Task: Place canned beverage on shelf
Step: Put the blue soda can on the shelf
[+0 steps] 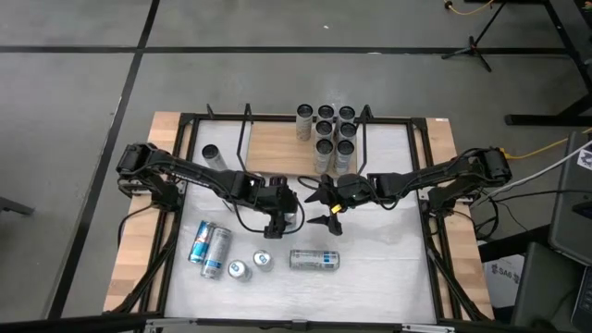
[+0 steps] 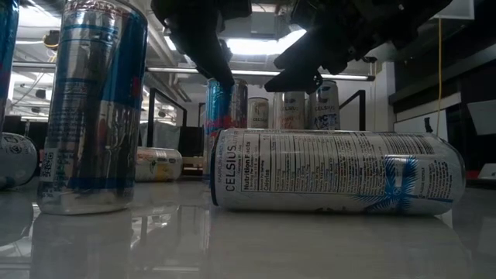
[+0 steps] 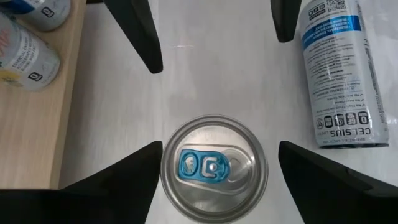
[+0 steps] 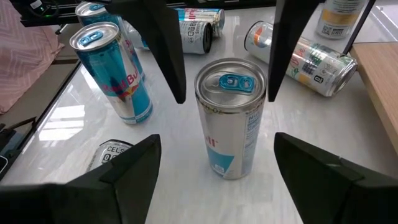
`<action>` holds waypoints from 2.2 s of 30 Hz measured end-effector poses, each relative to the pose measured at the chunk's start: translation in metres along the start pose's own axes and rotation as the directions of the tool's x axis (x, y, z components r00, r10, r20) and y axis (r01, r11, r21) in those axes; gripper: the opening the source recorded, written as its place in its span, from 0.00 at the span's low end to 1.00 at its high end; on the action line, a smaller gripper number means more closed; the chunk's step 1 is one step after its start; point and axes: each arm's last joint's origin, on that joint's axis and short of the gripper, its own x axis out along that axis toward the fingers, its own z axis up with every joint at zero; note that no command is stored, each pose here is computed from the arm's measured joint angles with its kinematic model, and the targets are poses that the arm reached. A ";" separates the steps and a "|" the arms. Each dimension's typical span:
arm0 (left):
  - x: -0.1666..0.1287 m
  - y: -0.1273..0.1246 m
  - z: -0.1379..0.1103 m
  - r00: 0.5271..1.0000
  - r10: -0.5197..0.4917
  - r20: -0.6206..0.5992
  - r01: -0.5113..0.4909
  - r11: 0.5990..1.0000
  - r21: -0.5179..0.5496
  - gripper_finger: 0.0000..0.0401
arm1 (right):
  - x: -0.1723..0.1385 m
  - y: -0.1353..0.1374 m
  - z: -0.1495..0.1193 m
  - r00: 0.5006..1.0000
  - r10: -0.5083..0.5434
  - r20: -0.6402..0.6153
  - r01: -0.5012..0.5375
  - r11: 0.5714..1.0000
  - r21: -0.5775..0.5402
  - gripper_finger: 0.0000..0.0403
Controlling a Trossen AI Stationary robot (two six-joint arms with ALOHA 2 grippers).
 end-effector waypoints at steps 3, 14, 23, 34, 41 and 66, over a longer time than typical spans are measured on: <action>0.000 0.000 0.000 1.000 0.000 0.000 0.000 1.000 0.000 0.73 | 0.000 0.000 0.000 1.000 0.000 0.000 0.000 1.000 0.000 0.75; 0.000 0.000 0.000 1.000 0.000 0.003 0.000 1.000 -0.001 0.53 | 0.000 0.000 0.000 1.000 0.000 0.000 0.000 1.000 0.000 0.75; 0.000 0.006 0.001 1.000 0.012 0.002 -0.012 1.000 -0.015 0.52 | 0.000 0.000 0.000 1.000 0.001 0.000 -0.001 1.000 0.000 0.75; -0.011 0.027 0.019 0.998 0.052 0.045 -0.049 0.997 -0.066 0.52 | -0.025 0.004 0.014 0.999 0.005 0.045 -0.005 1.000 -0.007 0.75; -0.025 0.051 0.035 0.993 0.086 0.079 -0.080 0.994 -0.070 0.52 | -0.053 0.009 0.027 0.996 0.009 0.090 -0.008 1.000 -0.013 0.75; -0.063 0.191 0.026 0.975 0.219 0.038 -0.213 0.970 -0.114 0.52 | -0.085 0.014 0.037 0.990 0.015 0.142 -0.012 1.000 -0.019 0.75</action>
